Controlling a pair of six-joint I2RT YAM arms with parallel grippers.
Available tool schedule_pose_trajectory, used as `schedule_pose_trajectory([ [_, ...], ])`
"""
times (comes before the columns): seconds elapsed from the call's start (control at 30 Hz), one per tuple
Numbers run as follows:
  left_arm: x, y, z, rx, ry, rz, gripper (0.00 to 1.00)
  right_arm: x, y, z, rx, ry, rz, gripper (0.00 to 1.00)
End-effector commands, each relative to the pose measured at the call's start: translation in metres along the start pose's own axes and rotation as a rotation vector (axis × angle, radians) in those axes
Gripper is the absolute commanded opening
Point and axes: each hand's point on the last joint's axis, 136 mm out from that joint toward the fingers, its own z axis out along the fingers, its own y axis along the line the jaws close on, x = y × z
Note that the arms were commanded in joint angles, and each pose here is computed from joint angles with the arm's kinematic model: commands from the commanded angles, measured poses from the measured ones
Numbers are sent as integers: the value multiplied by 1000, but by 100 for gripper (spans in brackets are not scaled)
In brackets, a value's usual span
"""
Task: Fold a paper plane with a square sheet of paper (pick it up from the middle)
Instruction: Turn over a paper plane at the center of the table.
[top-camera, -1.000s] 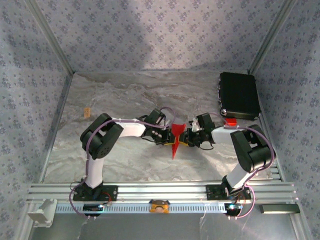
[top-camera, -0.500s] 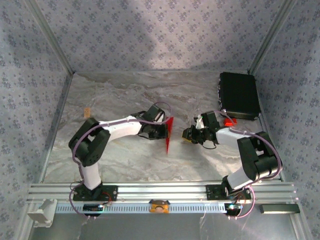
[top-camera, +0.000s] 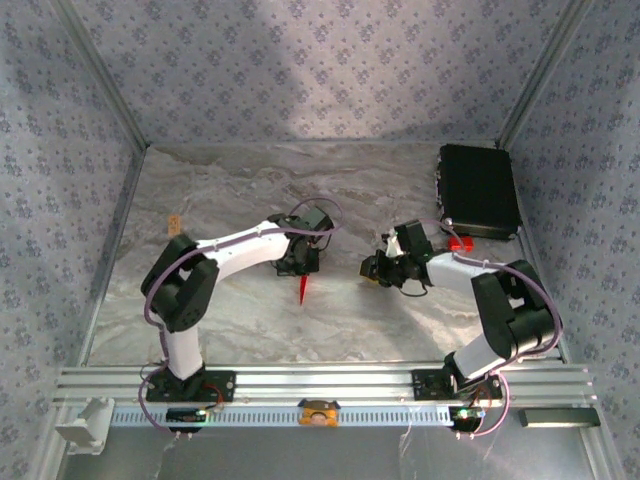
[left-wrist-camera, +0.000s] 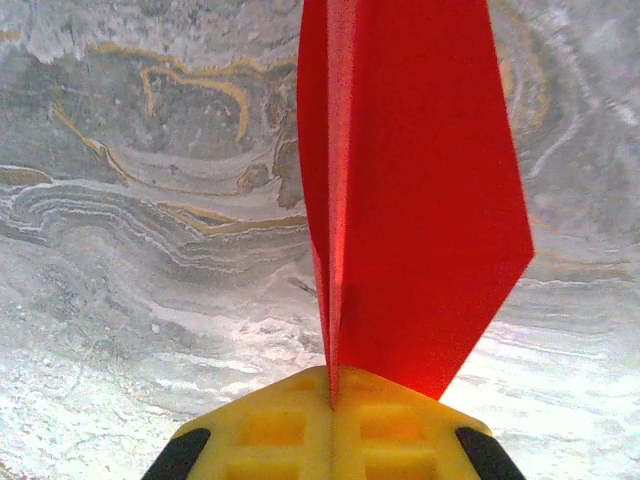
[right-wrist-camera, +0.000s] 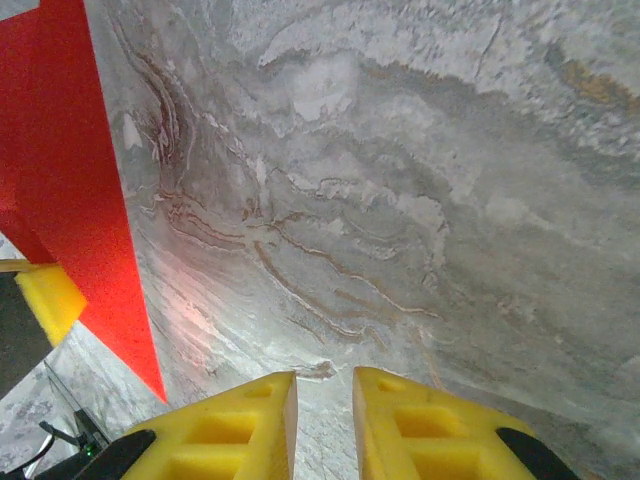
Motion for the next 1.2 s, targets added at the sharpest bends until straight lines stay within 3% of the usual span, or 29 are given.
schedule_pose_trajectory([
  [0.0, 5, 8, 0, -65, 22, 6, 3, -2, 1, 3, 18, 7, -4, 24],
  [1.17, 2, 12, -12, -93, -53, 27, 27, 3, 11, 15, -3, 39, -31, 25],
])
